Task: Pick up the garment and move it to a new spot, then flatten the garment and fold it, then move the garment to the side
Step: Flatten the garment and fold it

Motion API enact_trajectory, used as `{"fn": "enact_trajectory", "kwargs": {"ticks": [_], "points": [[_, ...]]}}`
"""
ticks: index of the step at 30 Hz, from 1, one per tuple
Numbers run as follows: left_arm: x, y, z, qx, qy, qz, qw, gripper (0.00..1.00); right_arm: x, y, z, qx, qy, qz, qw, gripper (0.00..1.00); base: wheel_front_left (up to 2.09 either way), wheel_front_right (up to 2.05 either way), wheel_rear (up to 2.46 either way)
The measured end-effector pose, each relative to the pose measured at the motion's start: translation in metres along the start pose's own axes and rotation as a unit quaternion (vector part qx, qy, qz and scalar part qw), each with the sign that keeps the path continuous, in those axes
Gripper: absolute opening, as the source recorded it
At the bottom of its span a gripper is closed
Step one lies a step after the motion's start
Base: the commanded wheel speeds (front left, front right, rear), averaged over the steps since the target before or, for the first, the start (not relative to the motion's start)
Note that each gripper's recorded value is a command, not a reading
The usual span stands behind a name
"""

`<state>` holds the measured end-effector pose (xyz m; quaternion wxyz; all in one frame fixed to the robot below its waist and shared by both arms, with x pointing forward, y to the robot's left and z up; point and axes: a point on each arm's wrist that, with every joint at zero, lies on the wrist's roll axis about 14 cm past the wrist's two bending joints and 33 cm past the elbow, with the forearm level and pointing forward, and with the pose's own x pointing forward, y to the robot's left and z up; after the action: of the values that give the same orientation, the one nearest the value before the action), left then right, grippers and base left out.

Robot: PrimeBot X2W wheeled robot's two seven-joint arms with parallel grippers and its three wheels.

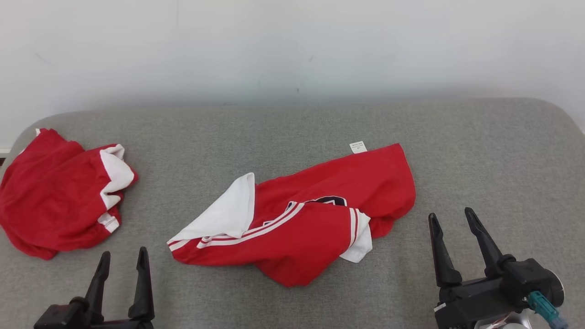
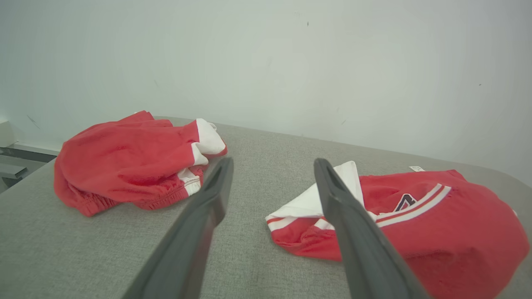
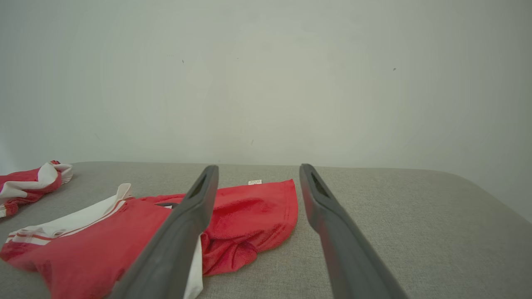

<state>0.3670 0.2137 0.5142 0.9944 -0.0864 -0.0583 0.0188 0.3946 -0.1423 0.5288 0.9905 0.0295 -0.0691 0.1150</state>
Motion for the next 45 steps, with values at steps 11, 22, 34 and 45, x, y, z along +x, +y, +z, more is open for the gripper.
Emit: {"fn": "enact_trajectory", "kwargs": {"ticks": [11,22,34,45], "points": [[0.031,-0.039,0.002,0.009,-0.001,-0.067,0.998,1.0,0.001,-0.003,0.002,0.007,-0.006,-0.015,1.0,1.0,0.0,0.0,0.0],[0.094,-0.134,0.001,0.017,0.029,-0.218,0.975,1.0,-0.008,-0.031,-0.009,0.01,0.009,-0.065,0.998,1.0,0.0,0.0,0.0],[0.076,-0.185,-0.086,0.065,0.206,-0.343,0.914,1.0,-0.028,-0.065,-0.017,0.004,0.026,-0.125,0.992,1.0,0.0,0.0,0.0],[0.072,-0.198,-0.117,0.083,0.251,-0.378,0.887,0.0,-0.031,-0.076,-0.019,0.002,0.03,-0.144,0.989,1.0,0.0,0.0,0.0]]}}
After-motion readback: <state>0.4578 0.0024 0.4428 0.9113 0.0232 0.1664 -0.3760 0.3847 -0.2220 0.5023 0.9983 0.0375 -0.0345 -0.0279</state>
